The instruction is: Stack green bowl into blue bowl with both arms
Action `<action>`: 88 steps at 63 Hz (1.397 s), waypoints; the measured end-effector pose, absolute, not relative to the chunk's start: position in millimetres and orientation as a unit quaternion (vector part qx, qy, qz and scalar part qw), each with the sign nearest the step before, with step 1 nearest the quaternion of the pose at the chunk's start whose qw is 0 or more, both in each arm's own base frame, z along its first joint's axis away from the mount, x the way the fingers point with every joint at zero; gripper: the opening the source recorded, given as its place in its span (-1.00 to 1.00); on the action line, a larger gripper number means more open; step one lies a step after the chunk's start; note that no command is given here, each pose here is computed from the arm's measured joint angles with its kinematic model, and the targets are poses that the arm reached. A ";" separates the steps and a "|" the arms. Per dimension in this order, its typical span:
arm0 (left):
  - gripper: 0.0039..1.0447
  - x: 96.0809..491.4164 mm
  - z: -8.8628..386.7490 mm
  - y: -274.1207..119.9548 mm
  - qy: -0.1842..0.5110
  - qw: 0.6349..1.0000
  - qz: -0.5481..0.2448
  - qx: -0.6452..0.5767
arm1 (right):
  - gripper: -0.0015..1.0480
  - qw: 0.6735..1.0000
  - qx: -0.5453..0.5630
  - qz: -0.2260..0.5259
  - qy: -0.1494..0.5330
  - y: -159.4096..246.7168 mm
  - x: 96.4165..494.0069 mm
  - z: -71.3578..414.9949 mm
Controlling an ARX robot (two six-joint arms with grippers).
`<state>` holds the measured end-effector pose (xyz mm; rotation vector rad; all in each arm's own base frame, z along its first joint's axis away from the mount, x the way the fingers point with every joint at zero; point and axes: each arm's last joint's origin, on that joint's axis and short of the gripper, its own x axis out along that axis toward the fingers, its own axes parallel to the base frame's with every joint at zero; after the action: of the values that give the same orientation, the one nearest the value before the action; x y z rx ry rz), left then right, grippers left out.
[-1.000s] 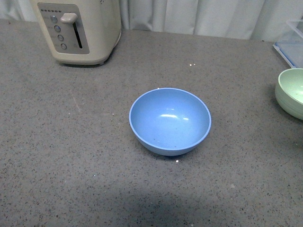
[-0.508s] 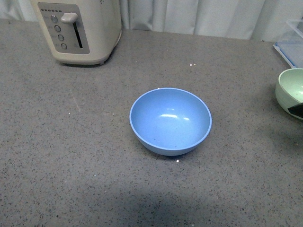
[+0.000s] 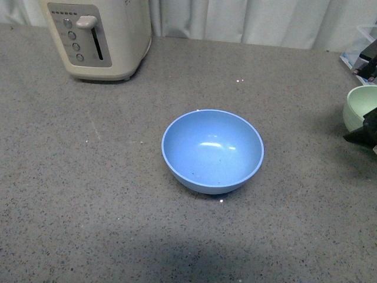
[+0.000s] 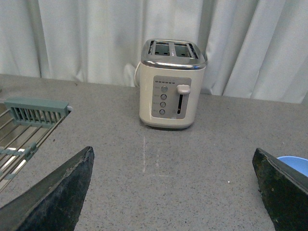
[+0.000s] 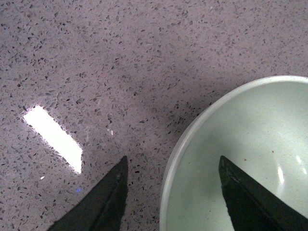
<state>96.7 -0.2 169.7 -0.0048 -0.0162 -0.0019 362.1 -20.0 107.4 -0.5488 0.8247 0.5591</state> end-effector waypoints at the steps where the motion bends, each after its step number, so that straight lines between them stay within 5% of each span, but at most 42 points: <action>1: 0.88 96.7 169.7 -0.2 -0.008 1.000 -0.001 -0.002 | -0.14 0.843 -0.260 0.265 0.390 -20.0 362.2 107.4; 21: 0.88 96.7 169.7 -0.2 -0.008 1.000 -0.001 -0.002 | -0.97 0.840 -0.267 0.268 0.389 -20.3 362.0 109.2; 37: 0.88 96.7 169.7 -0.2 -0.008 1.000 -0.001 -0.002 | -0.96 0.849 -0.273 0.286 0.351 -7.5 357.0 141.6; 48: 0.88 96.7 169.7 -0.2 -0.008 1.000 -0.001 -0.002 | -0.96 0.842 -0.277 0.380 0.266 43.8 328.4 202.4; 56: 0.88 96.7 169.7 -0.2 -0.008 1.000 -0.001 -0.002 | -0.96 0.807 -0.277 0.471 0.225 93.1 291.0 228.6; 70: 0.88 96.7 169.7 -0.2 -0.008 1.000 -0.001 -0.002 | -0.96 0.747 -0.293 0.552 0.229 145.5 248.0 210.6; 88: 0.88 96.7 169.7 -0.2 -0.008 1.000 -0.001 -0.002 | -0.96 0.730 -0.301 0.554 0.264 155.3 249.3 176.3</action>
<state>96.7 -0.2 169.7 -0.0048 -0.0162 -0.0016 249.3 155.3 176.3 -0.6639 0.5815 1.2195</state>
